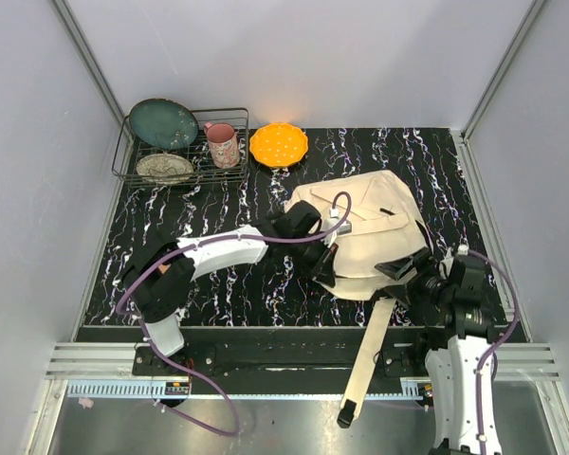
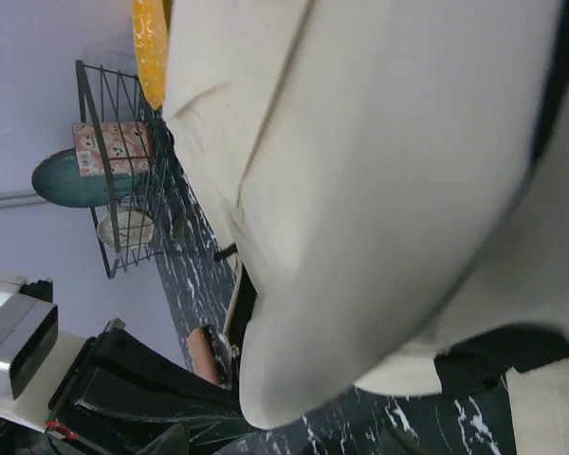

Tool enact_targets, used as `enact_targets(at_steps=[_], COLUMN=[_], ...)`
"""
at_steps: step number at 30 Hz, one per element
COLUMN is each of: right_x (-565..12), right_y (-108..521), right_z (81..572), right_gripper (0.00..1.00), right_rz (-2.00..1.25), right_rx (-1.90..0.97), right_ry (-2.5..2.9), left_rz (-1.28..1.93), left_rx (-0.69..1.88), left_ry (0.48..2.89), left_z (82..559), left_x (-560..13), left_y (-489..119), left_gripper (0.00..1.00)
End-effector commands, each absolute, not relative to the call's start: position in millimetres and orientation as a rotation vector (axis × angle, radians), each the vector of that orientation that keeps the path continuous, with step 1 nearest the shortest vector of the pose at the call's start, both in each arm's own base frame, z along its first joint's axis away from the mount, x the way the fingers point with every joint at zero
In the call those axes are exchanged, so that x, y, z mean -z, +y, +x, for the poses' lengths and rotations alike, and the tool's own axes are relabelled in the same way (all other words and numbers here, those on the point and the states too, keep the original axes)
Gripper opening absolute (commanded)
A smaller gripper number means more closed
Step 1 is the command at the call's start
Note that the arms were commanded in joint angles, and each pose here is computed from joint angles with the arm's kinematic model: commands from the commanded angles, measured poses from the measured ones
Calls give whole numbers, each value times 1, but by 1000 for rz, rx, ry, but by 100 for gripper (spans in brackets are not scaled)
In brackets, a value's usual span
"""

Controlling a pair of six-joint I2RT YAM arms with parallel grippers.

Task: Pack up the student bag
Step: Zip the student bag at the center of the board.

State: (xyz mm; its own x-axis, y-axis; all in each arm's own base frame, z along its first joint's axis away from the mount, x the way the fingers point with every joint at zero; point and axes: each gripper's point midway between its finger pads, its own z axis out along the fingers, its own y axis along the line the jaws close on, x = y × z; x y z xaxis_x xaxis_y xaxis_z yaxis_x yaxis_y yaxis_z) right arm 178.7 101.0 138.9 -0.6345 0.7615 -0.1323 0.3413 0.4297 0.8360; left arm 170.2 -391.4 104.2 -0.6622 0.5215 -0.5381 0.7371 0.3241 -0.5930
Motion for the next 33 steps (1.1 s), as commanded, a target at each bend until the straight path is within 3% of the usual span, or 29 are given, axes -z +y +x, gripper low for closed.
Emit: enact_targets(at_steps=[1,11,15,16,20,25,33], right_x=[-117,-135,-131,-127,-131,-132,-117], right_y=[114,115,126,131,130,83,60], right_z=[166,195,206,210,225,238,232], right_gripper=[81,79,70,61,2,0,0], right_rz=[1156,1157,1130,1117,1073,988,825], right_rx=[-1253,-1253,-1235,-1240,-1216,-778,-526], right_ry=[2175,2096,2128,2148,2131,2132,2253], left_rz=[1171,1208,1228,1232,1248,1199,930], left_rx=[1279,1420,1450,1465,1464,1303,1084], left_ry=[2276,2123,2078,2048,2050,2155,2308], left_z=[164,142,140,141,139,147,201], left_x=[-123,-161,-168,-177,-177,-152,-113], left_y=[-411,-451,-475,-483,-492,-463,-400], left_gripper=[0,0,0,0,0,0,0])
